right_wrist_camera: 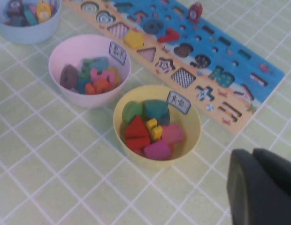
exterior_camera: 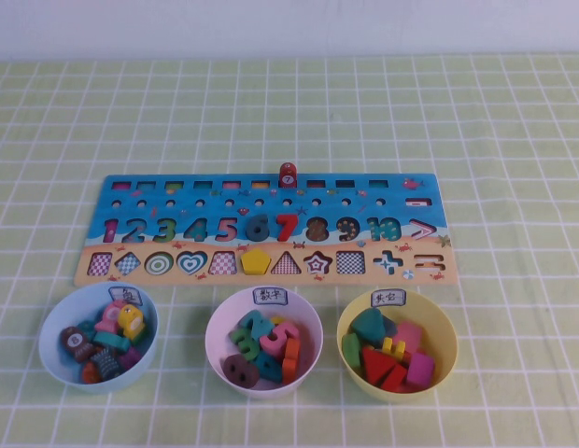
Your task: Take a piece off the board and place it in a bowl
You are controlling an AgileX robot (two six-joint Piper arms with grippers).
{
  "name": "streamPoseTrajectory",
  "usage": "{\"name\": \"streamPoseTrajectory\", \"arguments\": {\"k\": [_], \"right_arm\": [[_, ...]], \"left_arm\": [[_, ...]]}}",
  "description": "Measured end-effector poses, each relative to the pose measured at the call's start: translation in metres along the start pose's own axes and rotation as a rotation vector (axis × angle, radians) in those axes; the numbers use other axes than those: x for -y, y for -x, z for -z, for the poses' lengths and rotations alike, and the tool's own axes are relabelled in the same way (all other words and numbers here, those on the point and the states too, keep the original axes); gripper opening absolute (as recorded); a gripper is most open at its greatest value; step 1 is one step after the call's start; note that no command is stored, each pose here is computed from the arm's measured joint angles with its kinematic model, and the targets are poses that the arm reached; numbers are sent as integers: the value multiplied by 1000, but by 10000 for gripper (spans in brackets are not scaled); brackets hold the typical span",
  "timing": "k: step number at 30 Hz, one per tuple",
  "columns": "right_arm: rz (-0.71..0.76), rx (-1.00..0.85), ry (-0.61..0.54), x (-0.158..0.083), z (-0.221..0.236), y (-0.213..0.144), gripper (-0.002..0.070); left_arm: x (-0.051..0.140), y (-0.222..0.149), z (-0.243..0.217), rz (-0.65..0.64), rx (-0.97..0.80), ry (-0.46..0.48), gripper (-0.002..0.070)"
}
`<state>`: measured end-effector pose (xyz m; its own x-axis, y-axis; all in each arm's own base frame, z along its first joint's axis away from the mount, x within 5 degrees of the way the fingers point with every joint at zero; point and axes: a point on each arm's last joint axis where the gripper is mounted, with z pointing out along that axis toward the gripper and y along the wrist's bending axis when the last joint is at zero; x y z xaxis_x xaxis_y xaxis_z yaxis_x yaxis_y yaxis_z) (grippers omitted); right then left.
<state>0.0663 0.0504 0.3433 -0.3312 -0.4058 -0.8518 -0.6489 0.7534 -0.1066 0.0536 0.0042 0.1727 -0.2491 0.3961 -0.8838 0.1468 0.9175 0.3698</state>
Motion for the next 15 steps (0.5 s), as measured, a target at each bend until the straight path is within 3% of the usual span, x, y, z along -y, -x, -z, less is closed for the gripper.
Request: {"name": "streamPoseTrajectory", "arguments": {"k": [7,15], "right_arm": [[-33,244,-30,-4,-16,-39,-16],[-139,456,-297,4,-28,-97,-16]], "left_arm": [[0,0,0,0,0,0,-5],[0,0,0,0,0,0,-5]]}}
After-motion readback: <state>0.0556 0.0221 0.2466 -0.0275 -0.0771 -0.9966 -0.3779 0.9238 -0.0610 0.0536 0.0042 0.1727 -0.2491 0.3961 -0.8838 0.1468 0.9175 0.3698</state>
